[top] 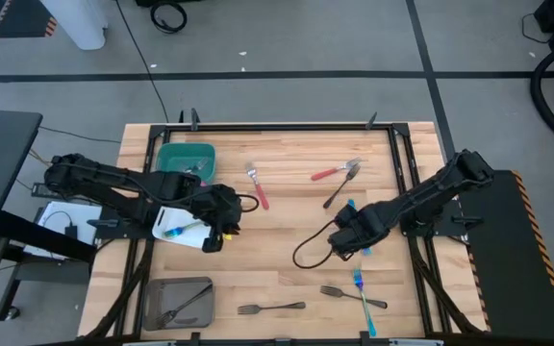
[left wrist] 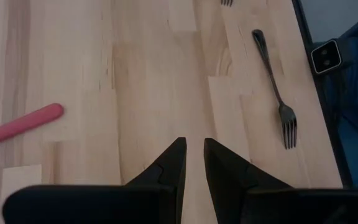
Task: Sort silverware by color (type)
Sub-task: Put the blue fork into the white bin
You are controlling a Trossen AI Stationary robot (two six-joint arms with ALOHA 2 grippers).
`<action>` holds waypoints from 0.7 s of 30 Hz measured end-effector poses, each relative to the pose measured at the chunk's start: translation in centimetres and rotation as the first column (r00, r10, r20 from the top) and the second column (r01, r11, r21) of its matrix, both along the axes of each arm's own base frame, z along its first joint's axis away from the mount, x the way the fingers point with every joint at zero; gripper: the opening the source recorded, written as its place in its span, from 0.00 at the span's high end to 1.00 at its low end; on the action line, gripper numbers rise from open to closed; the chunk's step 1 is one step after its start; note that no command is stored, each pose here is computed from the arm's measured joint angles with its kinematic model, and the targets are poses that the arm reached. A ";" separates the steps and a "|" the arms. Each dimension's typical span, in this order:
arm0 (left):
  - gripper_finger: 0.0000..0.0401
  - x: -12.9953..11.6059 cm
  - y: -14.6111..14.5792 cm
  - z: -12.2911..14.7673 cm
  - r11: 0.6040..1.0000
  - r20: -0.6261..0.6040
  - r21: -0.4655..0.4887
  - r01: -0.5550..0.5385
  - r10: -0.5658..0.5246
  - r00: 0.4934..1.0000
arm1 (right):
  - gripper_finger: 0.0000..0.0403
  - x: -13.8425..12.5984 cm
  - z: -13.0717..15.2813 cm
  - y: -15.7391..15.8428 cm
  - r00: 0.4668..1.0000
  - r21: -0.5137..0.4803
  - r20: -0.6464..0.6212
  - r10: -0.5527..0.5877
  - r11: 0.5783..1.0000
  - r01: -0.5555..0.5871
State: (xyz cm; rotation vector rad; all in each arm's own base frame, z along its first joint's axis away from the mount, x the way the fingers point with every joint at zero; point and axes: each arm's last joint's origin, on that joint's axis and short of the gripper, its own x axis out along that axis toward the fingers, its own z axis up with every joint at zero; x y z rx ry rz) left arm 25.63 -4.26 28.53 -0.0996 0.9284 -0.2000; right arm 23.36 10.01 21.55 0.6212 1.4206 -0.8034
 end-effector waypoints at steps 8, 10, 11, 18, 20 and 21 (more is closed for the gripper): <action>0.83 0.0 0.0 0.0 1.000 -0.003 -0.003 -0.004 0.004 1.000 | 0.79 -1.0 -1.0 0.8 0.999 0.048 -0.052 -0.013 0.999 0.015; 0.83 0.0 0.0 0.0 1.000 -0.005 -0.003 -0.004 0.004 1.000 | 0.79 -1.3 -1.3 1.2 0.998 0.068 -0.066 -0.017 0.997 0.021; 0.83 0.0 0.0 0.0 1.000 -0.004 -0.003 -0.004 0.004 1.000 | 0.78 -1.5 -1.5 1.5 0.997 0.083 -0.072 -0.017 0.996 0.023; 0.83 0.0 0.0 0.0 1.000 -0.001 0.005 0.006 -0.006 1.000 | 0.74 -2.2 -2.1 3.2 0.998 0.124 -0.056 -0.011 0.992 0.018; 0.83 0.0 0.0 0.0 1.000 -0.001 0.006 0.008 -0.008 1.000 | 0.74 -2.4 -2.1 3.4 0.998 0.122 -0.055 -0.038 0.992 0.044; 0.83 0.0 0.0 0.0 1.000 -0.002 0.006 0.008 -0.008 1.000 | 0.74 -2.5 -2.1 3.7 0.996 0.126 -0.057 -0.061 0.990 0.068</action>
